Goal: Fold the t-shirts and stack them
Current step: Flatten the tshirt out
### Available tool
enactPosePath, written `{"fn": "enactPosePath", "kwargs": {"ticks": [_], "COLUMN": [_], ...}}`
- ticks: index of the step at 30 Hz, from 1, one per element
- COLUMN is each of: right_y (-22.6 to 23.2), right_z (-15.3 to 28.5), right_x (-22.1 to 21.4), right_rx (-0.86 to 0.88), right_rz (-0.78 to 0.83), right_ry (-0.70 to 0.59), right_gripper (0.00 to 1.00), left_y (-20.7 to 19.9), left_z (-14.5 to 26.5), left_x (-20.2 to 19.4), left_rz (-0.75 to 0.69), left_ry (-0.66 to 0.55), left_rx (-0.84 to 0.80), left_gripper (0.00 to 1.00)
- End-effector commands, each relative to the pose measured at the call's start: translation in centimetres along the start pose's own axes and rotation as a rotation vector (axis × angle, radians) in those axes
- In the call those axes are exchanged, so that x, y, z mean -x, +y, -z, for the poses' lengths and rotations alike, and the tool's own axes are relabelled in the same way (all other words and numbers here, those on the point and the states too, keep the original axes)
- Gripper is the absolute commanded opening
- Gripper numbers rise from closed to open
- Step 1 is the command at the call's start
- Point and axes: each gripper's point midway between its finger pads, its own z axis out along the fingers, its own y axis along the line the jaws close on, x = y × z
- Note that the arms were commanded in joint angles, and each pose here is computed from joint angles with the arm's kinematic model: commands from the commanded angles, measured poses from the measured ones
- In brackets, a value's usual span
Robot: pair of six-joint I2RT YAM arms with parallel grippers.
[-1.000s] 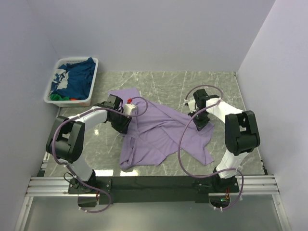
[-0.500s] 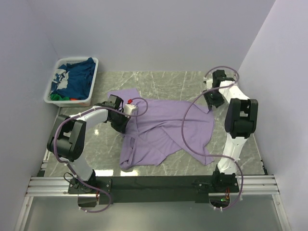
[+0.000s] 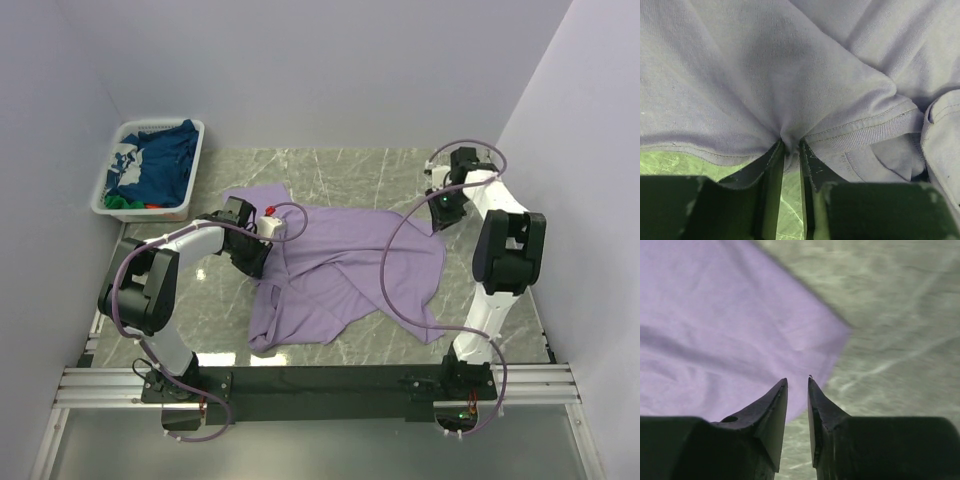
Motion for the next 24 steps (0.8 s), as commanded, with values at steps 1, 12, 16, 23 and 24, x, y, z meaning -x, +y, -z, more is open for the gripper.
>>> {"fn": "enactPosePath", "kwargs": {"ticks": [1,12,16,23,24], "right_y": [2.8,2.2,1.3,0.6,0.6], "right_z": [0.0,-3.3,-4.0,-4.6,-4.5], "right_x": [0.1,-0.3,0.0,0.8,0.9], "right_rx": [0.048,-0.023,-0.061,-0.088,-0.089], "right_rz": [0.06,0.077,0.077,0.073,0.071], "right_ry": [-0.004,0.06,0.065,0.059,0.057], "right_gripper": [0.3,0.34,0.34,0.34,0.34], "left_y": [-0.2,0.0,0.1,0.2,0.2], "left_z": [0.1,-0.2,-0.2,-0.4,-0.4], "left_x": [0.3,-0.2,-0.3,-0.5,-0.5], "left_rz": [0.003,0.01,0.013,0.016,0.015], "left_ry": [0.0,0.004,0.007,0.011,0.01], "left_rx": [-0.021,-0.021,-0.019,-0.022,-0.021], "left_gripper": [0.25,0.31,0.31,0.31,0.31]}}
